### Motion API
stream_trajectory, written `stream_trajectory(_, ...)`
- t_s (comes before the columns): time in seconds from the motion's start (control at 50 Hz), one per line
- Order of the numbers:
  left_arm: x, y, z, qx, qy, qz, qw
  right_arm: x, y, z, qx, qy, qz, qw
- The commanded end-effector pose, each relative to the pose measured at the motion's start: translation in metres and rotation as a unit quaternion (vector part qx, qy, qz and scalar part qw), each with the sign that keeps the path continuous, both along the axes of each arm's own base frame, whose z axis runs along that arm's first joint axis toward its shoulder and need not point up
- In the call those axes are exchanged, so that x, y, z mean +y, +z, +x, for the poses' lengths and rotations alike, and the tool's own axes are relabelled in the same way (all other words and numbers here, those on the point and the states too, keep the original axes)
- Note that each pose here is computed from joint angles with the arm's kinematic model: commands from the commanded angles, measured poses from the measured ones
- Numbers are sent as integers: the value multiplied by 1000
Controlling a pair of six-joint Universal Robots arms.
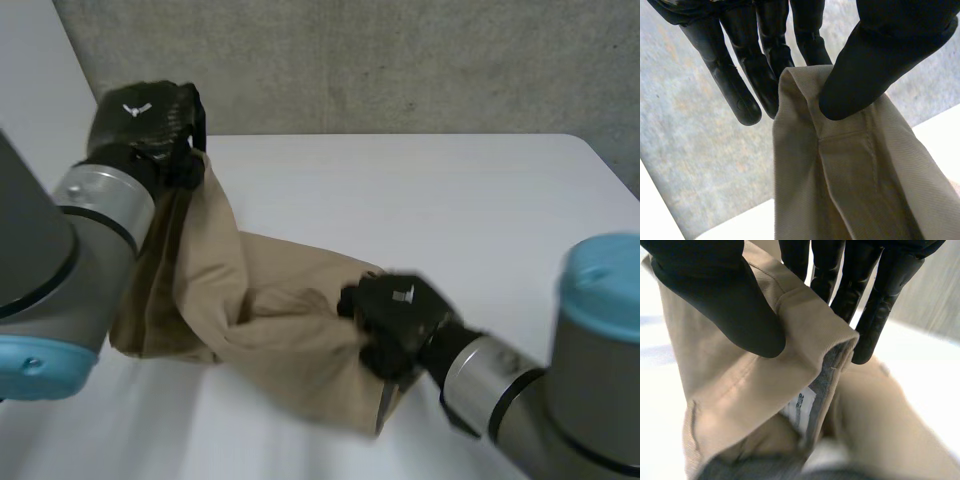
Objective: Fold the shorts.
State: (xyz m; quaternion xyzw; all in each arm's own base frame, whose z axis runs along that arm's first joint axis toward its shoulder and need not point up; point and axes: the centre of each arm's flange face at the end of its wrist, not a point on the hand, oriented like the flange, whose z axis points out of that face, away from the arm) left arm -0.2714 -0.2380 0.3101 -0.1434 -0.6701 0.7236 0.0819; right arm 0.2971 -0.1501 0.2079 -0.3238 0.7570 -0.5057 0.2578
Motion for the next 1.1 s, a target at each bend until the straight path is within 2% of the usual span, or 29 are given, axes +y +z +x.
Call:
stream_trajectory(0.02, 33, 48, 17, 34, -4, -59, 998, -10, 93, -19, -42, -21, -168, 985)
stream_trajectory(0.08, 56, 82, 30, 64, -7, -108, 992, -8, 137, -35, -45, -37, -236, 970)
stream_trajectory(0.14, 70, 100, 37, 82, -7, -136, 987, -5, 160, -43, -45, -47, -272, 960)
stream_trajectory(0.24, 97, 133, 51, 115, -12, -188, 975, 3, 211, -60, -67, -75, -346, 933)
stream_trajectory(0.36, 106, 146, 57, 129, -12, -209, 969, -2, 239, -73, -71, -104, -377, 918)
stream_trajectory(0.44, 103, 143, 54, 124, -13, -202, 971, -3, 242, -74, -66, -97, -372, 921)
stream_trajectory(0.52, 95, 132, 46, 114, -20, -184, 976, -27, 218, -65, -46, -75, -329, 940)
stream_trajectory(0.56, 80, 115, 35, 95, -25, -156, 983, -34, 212, -63, -41, -74, -319, 944)
stream_trajectory(0.6, 62, 95, 22, 75, -33, -127, 989, -57, 187, -55, -24, -66, -279, 958)
stream_trajectory(0.64, 50, 81, 15, 63, -34, -107, 992, -63, 182, -53, -21, -67, -271, 960)
stream_trajectory(0.66, 43, 74, 12, 57, -35, -97, 993, -81, 165, -48, -9, -68, -249, 966)
stream_trajectory(0.82, -30, -1, -31, 24, -43, -45, 998, -137, 110, -30, 20, -69, -206, 976)
stream_trajectory(0.84, -37, -7, -35, 24, -42, -45, 998, -137, 110, -30, 20, -69, -206, 976)
stream_trajectory(0.9, -63, -27, -49, 27, -41, -57, 997, -175, 81, -17, 21, -89, -229, 969)
stream_trajectory(0.98, -89, -42, -58, 36, -35, -82, 995, -201, 61, -11, 15, -108, -260, 960)
stream_trajectory(1.1, -133, -60, -69, 35, -15, -156, 987, -246, 24, 3, 23, -146, -356, 923)
